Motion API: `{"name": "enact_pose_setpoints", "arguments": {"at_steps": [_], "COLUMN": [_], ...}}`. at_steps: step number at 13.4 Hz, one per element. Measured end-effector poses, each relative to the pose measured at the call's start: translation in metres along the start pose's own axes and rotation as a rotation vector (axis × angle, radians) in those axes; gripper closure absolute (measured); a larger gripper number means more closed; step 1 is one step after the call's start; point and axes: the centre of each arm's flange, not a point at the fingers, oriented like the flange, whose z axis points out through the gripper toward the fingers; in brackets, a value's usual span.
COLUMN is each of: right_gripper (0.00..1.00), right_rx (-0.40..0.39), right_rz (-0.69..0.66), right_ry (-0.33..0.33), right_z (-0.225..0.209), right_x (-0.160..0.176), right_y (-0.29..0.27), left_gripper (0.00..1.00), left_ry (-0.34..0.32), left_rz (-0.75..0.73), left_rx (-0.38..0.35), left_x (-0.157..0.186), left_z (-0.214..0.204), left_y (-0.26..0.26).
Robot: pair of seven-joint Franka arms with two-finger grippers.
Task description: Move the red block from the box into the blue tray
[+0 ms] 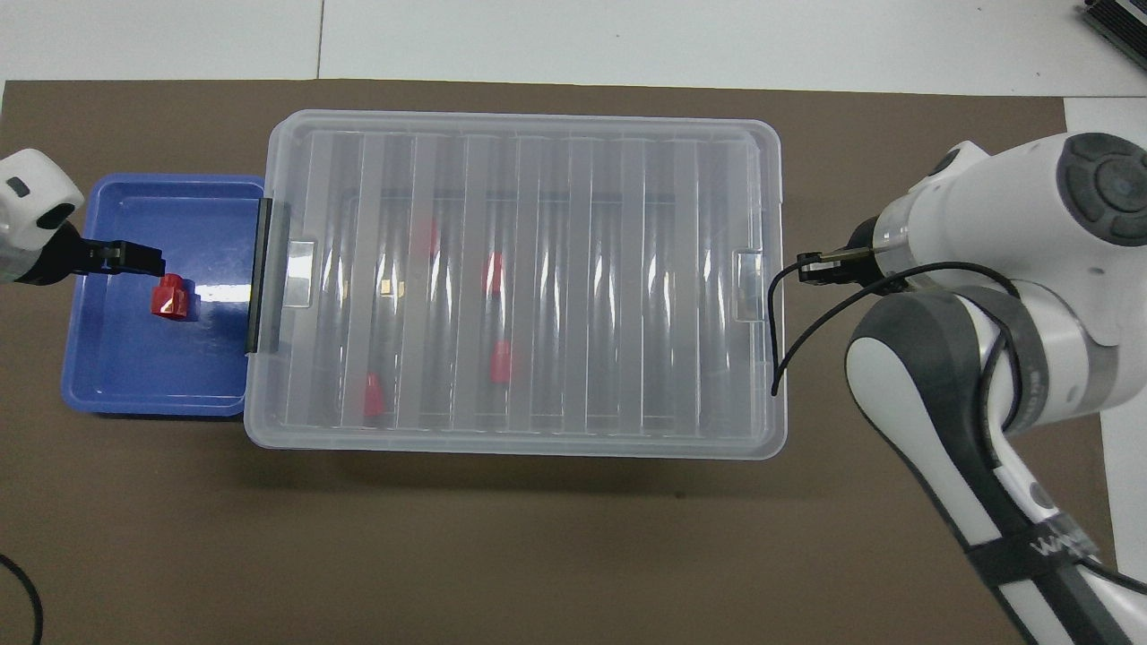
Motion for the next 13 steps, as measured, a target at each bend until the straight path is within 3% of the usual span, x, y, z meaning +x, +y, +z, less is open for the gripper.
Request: {"name": "enact_pose_setpoints", "arguments": {"at_steps": [3, 8, 10, 13], "right_gripper": [0.59, 0.03, 0.00, 0.00], "right_rx": [-0.019, -0.081, -0.081, -0.088], "right_rz": [0.114, 0.148, 0.150, 0.153], "right_ry": [-0.006, -0.016, -0.006, -0.044], "right_z": [-0.029, -0.081, -0.096, -0.115], "right_x": [-0.009, -0.016, -0.019, -0.027], "right_y": [0.038, 0.065, 0.064, 0.063], "left_gripper": [0.00, 0.00, 0.00, 0.00], "left_ry": [-0.010, -0.017, -0.029, -0.041], "left_rz": [0.016, 0.026, 0.023, 0.018], "left_rx": [-0.007, -0.010, -0.012, -0.015], "left_x": [-0.007, -0.027, -0.038, -0.047], "left_z": [-0.063, -0.116, -0.132, -0.143], "left_y": [0.011, 0.022, 0.022, 0.021]}}
